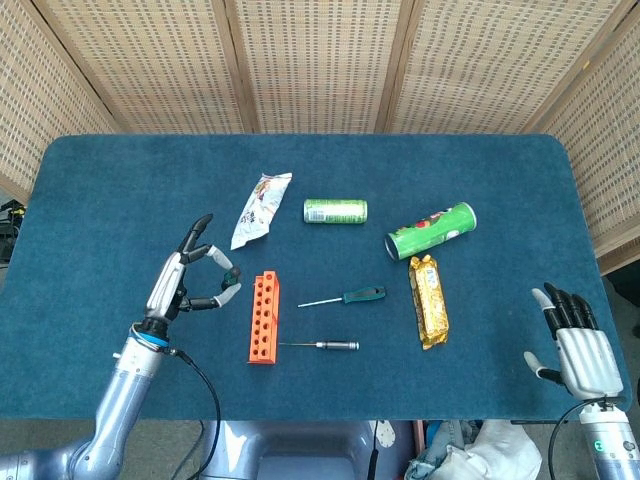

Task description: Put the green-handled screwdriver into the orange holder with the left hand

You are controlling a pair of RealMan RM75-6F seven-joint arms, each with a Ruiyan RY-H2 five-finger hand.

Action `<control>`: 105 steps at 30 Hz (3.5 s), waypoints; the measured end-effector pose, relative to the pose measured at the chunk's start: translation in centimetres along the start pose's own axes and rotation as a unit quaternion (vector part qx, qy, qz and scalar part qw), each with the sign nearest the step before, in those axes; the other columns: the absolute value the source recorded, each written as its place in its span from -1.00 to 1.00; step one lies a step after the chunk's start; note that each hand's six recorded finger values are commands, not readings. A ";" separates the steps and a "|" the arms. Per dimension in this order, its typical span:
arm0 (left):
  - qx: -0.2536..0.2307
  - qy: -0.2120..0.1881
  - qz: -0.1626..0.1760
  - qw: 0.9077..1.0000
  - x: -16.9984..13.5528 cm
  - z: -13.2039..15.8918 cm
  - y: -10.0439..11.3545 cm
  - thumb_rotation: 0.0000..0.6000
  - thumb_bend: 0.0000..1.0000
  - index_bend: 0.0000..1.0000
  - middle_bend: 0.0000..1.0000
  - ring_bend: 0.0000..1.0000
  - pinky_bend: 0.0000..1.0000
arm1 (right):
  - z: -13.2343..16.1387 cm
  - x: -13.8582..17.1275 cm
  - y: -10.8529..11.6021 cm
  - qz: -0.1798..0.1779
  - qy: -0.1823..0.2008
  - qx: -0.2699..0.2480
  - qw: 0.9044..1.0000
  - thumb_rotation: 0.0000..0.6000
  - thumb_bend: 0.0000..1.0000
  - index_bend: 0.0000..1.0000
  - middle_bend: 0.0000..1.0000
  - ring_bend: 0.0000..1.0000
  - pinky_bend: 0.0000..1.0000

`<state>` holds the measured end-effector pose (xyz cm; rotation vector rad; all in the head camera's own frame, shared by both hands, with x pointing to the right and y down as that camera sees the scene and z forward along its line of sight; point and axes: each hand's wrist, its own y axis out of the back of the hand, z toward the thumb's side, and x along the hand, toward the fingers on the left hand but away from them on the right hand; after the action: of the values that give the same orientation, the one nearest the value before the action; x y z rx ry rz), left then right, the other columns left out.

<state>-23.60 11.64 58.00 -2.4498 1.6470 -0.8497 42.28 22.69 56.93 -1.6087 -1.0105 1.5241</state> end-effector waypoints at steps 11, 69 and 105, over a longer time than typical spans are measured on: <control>-0.005 -0.041 -0.005 0.999 1.4 1.2 -2.4 1.00 -0.36 0.25 -0.84 -1.00 -1.00 | 0.2 0.0 -0.3 0.005 0.003 0.001 1.000 1.00 -0.53 -1.00 -1.00 -1.00 -1.00; -0.036 -0.044 -0.036 0.998 4.5 -1.0 -6.5 1.00 -0.36 0.28 -0.83 -1.00 -1.00 | 0.1 -0.1 -0.4 0.009 0.005 -0.008 1.000 1.00 -0.53 -1.00 -1.00 -1.00 -1.00; -0.029 0.017 -0.047 0.998 3.4 -7.6 -6.6 1.00 -0.36 0.29 -0.82 -1.00 -1.00 | -0.1 -0.1 -0.3 0.006 0.004 -0.011 1.000 1.00 -0.53 -1.00 -1.00 -1.00 -1.00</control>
<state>-20.76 13.32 68.14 -2.5846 1.6011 -0.8705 42.36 22.72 57.26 -1.6363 -1.0182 1.5185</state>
